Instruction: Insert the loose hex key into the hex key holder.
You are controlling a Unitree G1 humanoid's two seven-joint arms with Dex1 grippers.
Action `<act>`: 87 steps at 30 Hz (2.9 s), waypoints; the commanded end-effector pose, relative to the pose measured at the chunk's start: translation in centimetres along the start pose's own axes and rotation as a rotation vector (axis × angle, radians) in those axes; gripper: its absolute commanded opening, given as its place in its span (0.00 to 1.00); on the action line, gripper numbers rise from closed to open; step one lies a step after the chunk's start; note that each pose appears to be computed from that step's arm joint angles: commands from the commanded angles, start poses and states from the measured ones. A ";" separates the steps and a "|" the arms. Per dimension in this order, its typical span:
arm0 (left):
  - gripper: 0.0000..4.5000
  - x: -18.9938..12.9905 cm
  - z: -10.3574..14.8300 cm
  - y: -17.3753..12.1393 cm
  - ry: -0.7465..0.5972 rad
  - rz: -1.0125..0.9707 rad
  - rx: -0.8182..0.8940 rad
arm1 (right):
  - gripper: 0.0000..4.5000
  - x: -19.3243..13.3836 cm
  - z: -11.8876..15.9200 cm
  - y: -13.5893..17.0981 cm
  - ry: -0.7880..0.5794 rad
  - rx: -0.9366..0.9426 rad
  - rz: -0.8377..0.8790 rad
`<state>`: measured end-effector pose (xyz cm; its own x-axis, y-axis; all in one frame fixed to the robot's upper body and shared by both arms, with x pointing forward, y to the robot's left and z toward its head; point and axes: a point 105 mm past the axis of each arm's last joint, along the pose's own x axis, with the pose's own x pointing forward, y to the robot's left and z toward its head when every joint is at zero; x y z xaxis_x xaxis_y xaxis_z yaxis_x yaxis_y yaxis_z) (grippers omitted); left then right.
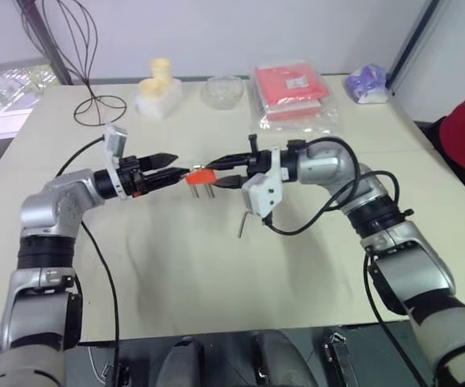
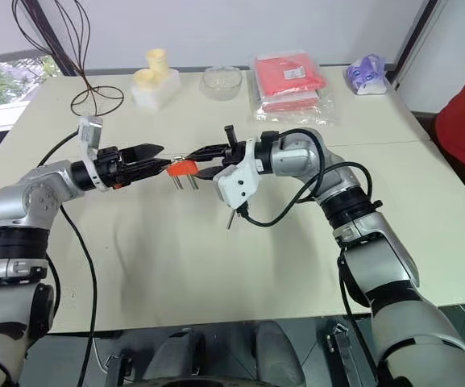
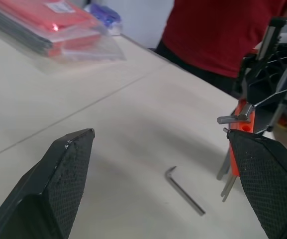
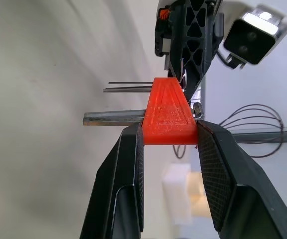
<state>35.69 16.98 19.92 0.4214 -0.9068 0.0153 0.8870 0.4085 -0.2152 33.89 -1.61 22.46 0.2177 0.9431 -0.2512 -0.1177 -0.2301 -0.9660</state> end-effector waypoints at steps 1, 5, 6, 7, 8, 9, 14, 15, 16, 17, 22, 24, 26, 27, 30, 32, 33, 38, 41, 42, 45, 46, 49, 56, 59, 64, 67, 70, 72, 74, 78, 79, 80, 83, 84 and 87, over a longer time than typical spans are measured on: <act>1.00 1.5 -0.1 -2.4 0.066 -0.194 0.038 | 0.22 -0.5 -0.9 -1.8 0.058 -0.010 -0.075; 1.00 0.8 0.6 -1.2 0.052 -0.148 0.047 | 0.22 -0.9 -1.8 -1.8 0.104 -0.010 -0.088; 1.00 0.6 0.8 -1.0 0.049 -0.138 0.049 | 0.22 -1.0 -2.0 -1.7 0.114 -0.009 -0.091; 1.00 0.3 0.8 -0.9 0.050 -0.132 0.052 | 0.22 -1.1 -2.2 -1.7 0.123 -0.008 -0.096; 1.00 0.1 0.8 -0.8 0.051 -0.130 0.054 | 0.22 -1.1 -2.3 -1.7 0.128 -0.008 -0.100; 1.00 0.0 0.7 -0.9 0.057 -0.134 0.055 | 0.22 -1.2 -2.4 -1.8 0.133 -0.009 -0.105; 1.00 0.1 0.8 -1.7 0.059 -0.169 0.059 | 0.22 -1.2 -2.7 -2.1 0.148 -0.010 -0.130; 1.00 0.5 1.0 -1.8 0.044 -0.173 0.061 | 0.22 -1.2 -2.6 -2.3 0.147 -0.009 -0.137; 1.00 0.9 1.1 -1.8 0.034 -0.171 0.068 | 0.22 -1.1 -2.6 -2.3 0.144 -0.008 -0.142; 1.00 1.2 1.1 -1.8 0.030 -0.169 0.075 | 0.22 -1.0 -2.5 -2.3 0.141 -0.006 -0.145; 1.00 2.6 0.9 -1.3 0.012 -0.162 0.089 | 0.22 -0.7 -2.2 -2.2 0.125 -0.001 -0.148; 1.00 3.3 1.0 -1.1 -0.001 -0.166 0.086 | 0.22 -0.6 -2.0 -2.2 0.120 -0.001 -0.148; 1.00 3.9 1.1 -0.9 -0.011 -0.167 0.084 | 0.22 -0.5 -1.9 -2.1 0.115 0.000 -0.146; 1.00 4.1 1.2 -0.9 -0.015 -0.175 0.079 | 0.22 -0.5 -1.8 -2.1 0.113 0.000 -0.146; 1.00 4.7 1.5 -0.9 -0.024 -0.195 0.075 | 0.22 -0.5 -1.6 -2.0 0.110 0.001 -0.146; 1.00 5.1 1.5 -1.0 -0.021 -0.209 0.075 | 0.22 -0.5 -1.5 -1.9 0.111 0.002 -0.147; 1.00 5.2 1.4 -1.0 -0.017 -0.213 0.077 | 0.22 -0.5 -1.5 -1.9 0.111 0.002 -0.148; 0.71 5.9 2.0 -0.8 -0.054 -0.217 0.065 | 0.22 -0.4 -1.3 -1.9 0.109 0.001 -0.155; 0.35 6.1 1.9 -0.9 -0.049 -0.229 0.061 | 0.22 -0.3 -1.2 -1.8 0.108 0.003 -0.158; 0.23 6.1 1.8 -1.0 -0.044 -0.232 0.061 | 0.22 -0.3 -1.1 -1.8 0.108 0.004 -0.159; 0.01 6.1 1.7 -1.0 -0.047 -0.236 0.056 | 0.22 -0.3 -1.1 -1.8 0.108 0.006 -0.163; 0.01 6.1 1.7 -1.0 -0.052 -0.233 0.054 | 0.22 -0.3 -1.1 -1.8 0.107 0.006 -0.163; 0.01 6.2 1.7 -0.9 -0.056 -0.220 0.059 | 0.22 -0.2 -1.0 -1.7 0.104 0.009 -0.164; 0.00 6.0 1.2 -0.8 -0.046 -0.197 0.073 | 0.56 0.0 -1.5 -0.6 0.130 0.055 -0.129; 0.00 5.5 0.6 -0.9 -0.028 -0.191 0.083 | 0.91 -0.3 -1.9 -0.1 0.155 0.071 -0.123; 0.00 4.7 -0.7 -1.0 0.007 -0.133 0.163 | 0.99 -2.4 -3.3 0.5 0.262 0.140 -0.142; 0.00 4.3 -1.2 -1.7 0.029 -0.072 0.309 | 0.99 -4.9 -3.7 2.0 0.323 0.421 -0.184; 0.00 3.7 -2.4 -3.0 0.057 -0.051 0.401 | 0.99 -6.9 -2.8 3.6 0.329 0.929 -0.241; 0.00 3.3 -2.9 -3.7 0.056 -0.040 0.403 | 0.99 -7.3 -1.2 4.4 0.302 1.244 -0.225; 0.00 3.1 -3.1 -4.2 0.053 -0.028 0.399 | 0.99 -7.3 0.0 4.6 0.294 1.437 -0.215; 0.00 3.1 -3.7 -4.7 0.039 0.001 0.382 | 0.99 -6.7 1.9 6.3 0.311 1.763 -0.138; 0.00 3.2 -3.8 -4.7 0.033 0.009 0.376 | 0.99 -6.3 2.3 6.8 0.323 1.800 -0.117; 0.00 3.3 -3.9 -4.6 0.027 0.020 0.373 | 0.99 -5.9 2.6 7.4 0.333 1.828 -0.095; 0.00 3.5 -3.9 -4.4 0.012 0.045 0.370 | 0.99 -5.1 3.1 8.8 0.365 1.871 -0.056; 0.00 3.6 -4.0 -4.4 0.008 0.050 0.369 | 0.99 -4.9 2.9 9.3 0.384 1.878 -0.055; 0.00 3.8 -4.3 -4.3 0.012 0.061 0.370 | 0.99 -4.4 1.8 10.1 0.434 1.886 -0.086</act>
<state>32.86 11.49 15.91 0.4776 -0.8782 -0.0255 0.8743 0.4721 0.1129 29.33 -7.80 13.61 0.3942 0.7617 -0.5142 -0.7633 0.5830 0.2784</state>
